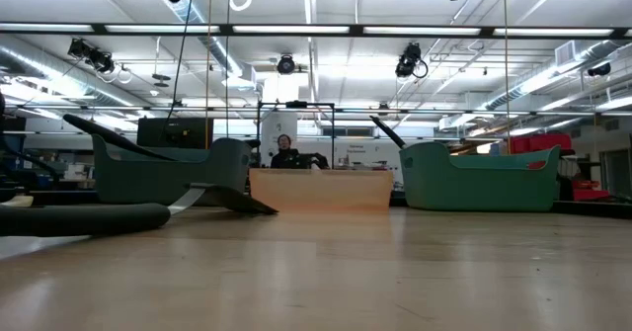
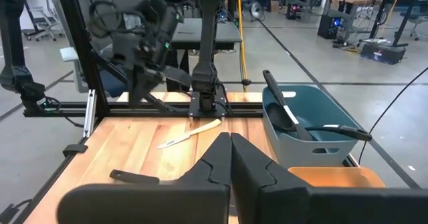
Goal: Pick & Place Kitchen Items
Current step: Put the black spatula into the green bin
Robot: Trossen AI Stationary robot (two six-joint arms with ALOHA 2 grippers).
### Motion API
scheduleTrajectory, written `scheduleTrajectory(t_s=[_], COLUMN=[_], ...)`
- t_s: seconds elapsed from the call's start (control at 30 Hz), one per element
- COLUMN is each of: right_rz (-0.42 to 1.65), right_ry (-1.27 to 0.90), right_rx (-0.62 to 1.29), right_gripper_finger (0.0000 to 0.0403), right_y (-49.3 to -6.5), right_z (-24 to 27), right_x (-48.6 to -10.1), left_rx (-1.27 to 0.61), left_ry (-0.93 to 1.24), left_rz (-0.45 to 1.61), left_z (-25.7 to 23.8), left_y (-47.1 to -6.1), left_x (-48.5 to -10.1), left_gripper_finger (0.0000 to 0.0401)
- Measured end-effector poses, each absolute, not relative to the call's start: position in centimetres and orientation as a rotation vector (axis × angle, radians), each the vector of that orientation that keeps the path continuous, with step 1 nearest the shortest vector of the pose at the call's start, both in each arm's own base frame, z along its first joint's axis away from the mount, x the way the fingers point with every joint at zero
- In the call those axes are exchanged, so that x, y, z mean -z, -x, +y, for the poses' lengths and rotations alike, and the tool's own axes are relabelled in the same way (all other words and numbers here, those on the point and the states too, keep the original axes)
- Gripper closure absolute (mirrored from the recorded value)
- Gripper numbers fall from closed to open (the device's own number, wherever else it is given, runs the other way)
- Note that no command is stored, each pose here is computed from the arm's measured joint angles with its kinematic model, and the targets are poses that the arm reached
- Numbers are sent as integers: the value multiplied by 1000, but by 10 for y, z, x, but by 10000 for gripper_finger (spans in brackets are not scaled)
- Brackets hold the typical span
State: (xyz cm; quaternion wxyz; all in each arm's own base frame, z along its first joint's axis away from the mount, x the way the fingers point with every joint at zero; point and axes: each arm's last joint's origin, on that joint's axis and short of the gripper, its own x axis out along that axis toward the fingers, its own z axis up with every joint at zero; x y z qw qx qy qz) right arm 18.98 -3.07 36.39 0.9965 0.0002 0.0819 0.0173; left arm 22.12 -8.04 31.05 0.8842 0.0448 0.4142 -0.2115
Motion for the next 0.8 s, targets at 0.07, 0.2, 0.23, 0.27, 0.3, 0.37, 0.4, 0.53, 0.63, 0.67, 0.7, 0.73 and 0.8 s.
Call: scheduleTrajectory(t_s=[0.07,0.2,0.23,0.27,0.3,0.37,0.4,0.53,0.63,0.67,0.7,0.73,0.8], right_rz=[172,183,184,183,184,188,188,188,191,190,192,194,195], right_ry=[-2,-4,-5,-4,-5,-6,-6,-11,-25,-26,-26,-27,-27], right_rx=[-35,-34,-35,-35,-35,-35,-35,-34,-33,-33,-33,-33,-33], right_gripper_finger=[398,398,398,398,398,398,398,398,398,398,398,398,398], right_y=[-190,-190,-190,-190,-189,-189,-189,-189,-189,-189,-189,-189,-189], right_z=[-31,-31,-31,-31,-31,-31,-31,-31,-31,-31,-31,-31,-31], right_x=[-363,-362,-362,-362,-362,-361,-361,-362,-361,-361,-361,-361,-361], left_rx=[460,496,512,526,541,556,559,563,563,562,561,563,565], left_ry=[-99,-126,-148,-166,-185,-221,-236,-252,-252,-248,-234,-226,-211], left_rz=[836,847,854,859,841,808,819,793,795,794,796,797,796], left_z=[-86,-97,-99,-101,-104,-110,-111,-114,-114,-114,-114,-115,-115], left_y=[-224,-227,-226,-224,-224,-227,-226,-224,-225,-225,-225,-225,-225], left_x=[-311,-306,-305,-304,-305,-305,-303,-305,-305,-305,-305,-305,-306], left_gripper_finger=[399,399,399,399,399,399,398,388,381,379,377,376,372])
